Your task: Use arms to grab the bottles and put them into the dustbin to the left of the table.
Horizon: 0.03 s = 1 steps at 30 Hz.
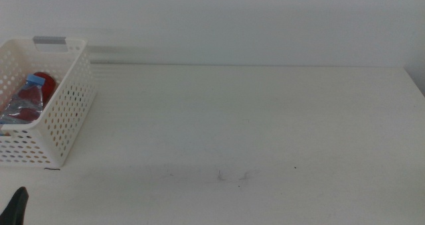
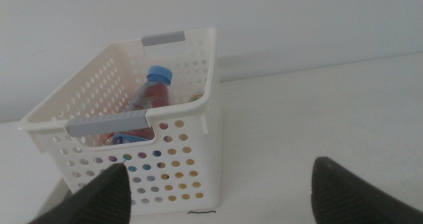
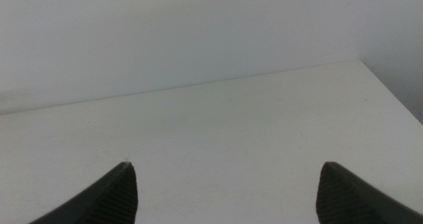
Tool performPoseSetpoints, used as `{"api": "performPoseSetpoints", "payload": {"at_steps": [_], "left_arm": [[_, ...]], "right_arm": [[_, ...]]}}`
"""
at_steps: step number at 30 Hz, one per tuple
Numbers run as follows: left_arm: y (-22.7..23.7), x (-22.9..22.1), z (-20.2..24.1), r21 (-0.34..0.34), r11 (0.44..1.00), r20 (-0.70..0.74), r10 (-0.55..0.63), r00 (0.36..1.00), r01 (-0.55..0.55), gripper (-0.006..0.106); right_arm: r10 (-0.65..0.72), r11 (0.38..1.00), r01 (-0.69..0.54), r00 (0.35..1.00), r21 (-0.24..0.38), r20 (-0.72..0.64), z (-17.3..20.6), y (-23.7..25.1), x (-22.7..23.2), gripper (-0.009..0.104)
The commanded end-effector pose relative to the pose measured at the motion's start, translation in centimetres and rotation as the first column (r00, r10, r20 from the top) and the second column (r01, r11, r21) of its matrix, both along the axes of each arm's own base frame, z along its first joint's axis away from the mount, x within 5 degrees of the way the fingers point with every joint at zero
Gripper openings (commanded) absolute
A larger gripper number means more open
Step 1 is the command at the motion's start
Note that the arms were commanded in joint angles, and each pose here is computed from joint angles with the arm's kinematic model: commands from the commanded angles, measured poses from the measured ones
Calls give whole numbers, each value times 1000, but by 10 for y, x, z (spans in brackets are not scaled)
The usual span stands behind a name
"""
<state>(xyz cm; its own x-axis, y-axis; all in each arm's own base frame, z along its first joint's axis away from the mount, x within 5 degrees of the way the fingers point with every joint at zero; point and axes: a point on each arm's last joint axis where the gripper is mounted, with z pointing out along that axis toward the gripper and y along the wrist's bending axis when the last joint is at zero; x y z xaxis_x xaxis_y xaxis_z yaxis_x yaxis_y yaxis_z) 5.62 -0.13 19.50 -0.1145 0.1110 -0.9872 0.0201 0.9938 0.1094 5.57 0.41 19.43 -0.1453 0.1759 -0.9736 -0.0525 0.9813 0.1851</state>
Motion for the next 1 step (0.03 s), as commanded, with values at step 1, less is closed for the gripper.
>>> {"api": "performPoseSetpoints", "payload": {"at_steps": [1], "left_arm": [[0, 0, 1, -3, 1000, 13, 2, 1000, -2, 94]], "right_arm": [[-8, 1000, 8, 1000, -10, 8, -1, -1, 0, 90]]}}
